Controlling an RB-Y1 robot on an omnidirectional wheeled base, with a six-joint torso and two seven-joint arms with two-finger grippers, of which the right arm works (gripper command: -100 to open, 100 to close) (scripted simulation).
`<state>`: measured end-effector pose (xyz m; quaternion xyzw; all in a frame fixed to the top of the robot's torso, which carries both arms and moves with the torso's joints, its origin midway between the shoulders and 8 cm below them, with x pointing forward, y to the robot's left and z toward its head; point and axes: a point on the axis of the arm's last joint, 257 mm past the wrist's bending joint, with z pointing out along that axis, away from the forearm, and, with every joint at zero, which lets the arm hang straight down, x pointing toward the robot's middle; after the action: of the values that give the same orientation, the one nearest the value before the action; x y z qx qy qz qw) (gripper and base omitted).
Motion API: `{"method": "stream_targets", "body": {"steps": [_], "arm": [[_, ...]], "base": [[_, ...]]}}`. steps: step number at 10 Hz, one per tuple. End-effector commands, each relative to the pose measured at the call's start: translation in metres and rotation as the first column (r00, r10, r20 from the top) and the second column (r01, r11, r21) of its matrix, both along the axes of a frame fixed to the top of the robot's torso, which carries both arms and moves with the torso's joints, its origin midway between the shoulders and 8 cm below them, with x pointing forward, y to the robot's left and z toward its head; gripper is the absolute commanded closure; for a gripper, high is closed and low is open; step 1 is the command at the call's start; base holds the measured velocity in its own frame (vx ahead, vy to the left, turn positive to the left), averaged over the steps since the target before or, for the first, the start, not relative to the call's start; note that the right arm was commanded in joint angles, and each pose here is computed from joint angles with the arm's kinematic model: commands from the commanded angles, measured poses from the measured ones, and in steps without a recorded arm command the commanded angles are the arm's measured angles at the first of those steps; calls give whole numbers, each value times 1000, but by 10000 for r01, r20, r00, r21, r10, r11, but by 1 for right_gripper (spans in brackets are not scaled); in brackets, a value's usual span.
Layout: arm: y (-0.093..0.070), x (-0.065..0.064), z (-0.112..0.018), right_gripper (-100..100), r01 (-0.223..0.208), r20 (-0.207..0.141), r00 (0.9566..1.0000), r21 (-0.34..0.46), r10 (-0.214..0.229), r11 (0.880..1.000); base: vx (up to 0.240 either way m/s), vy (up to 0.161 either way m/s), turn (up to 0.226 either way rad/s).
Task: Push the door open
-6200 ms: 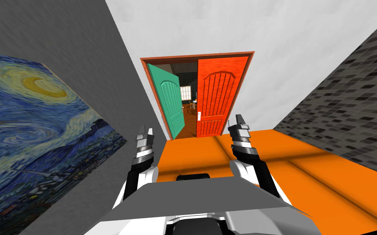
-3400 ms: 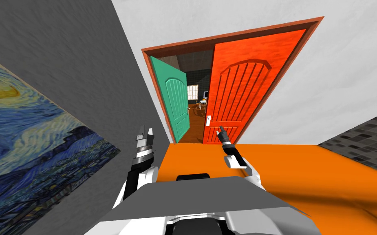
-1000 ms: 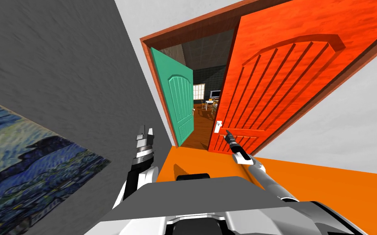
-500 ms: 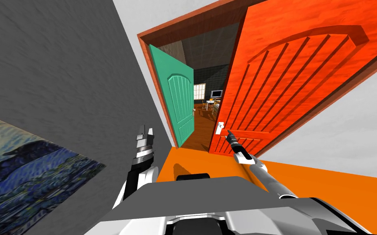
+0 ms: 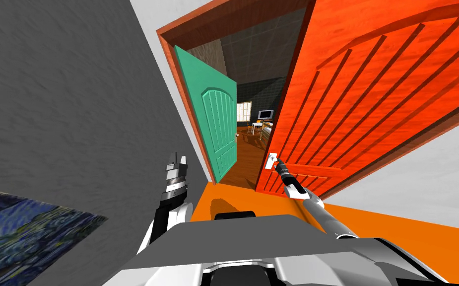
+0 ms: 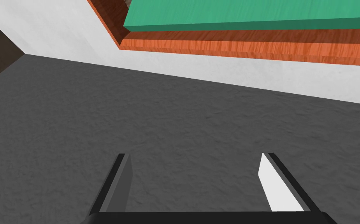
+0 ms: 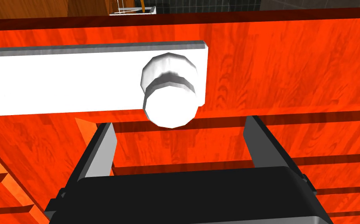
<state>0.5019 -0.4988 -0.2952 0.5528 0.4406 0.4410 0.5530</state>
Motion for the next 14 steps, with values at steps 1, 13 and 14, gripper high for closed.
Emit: {"method": "stream_targets", "body": {"steps": [1, 13, 14], "arm": [[-1, 1, -1, -100, 62, -14, 10000, -2, -62, 10000], [-34, -6, 4, 100, 775, 51, 9970, -106, -775, 9969], [-39, -8, 4, 100, 890, 58, 9960, -119, -890, 9960]], "base": [[205, -77, 39], [70, -13, 20], [157, 10, 33]]}}
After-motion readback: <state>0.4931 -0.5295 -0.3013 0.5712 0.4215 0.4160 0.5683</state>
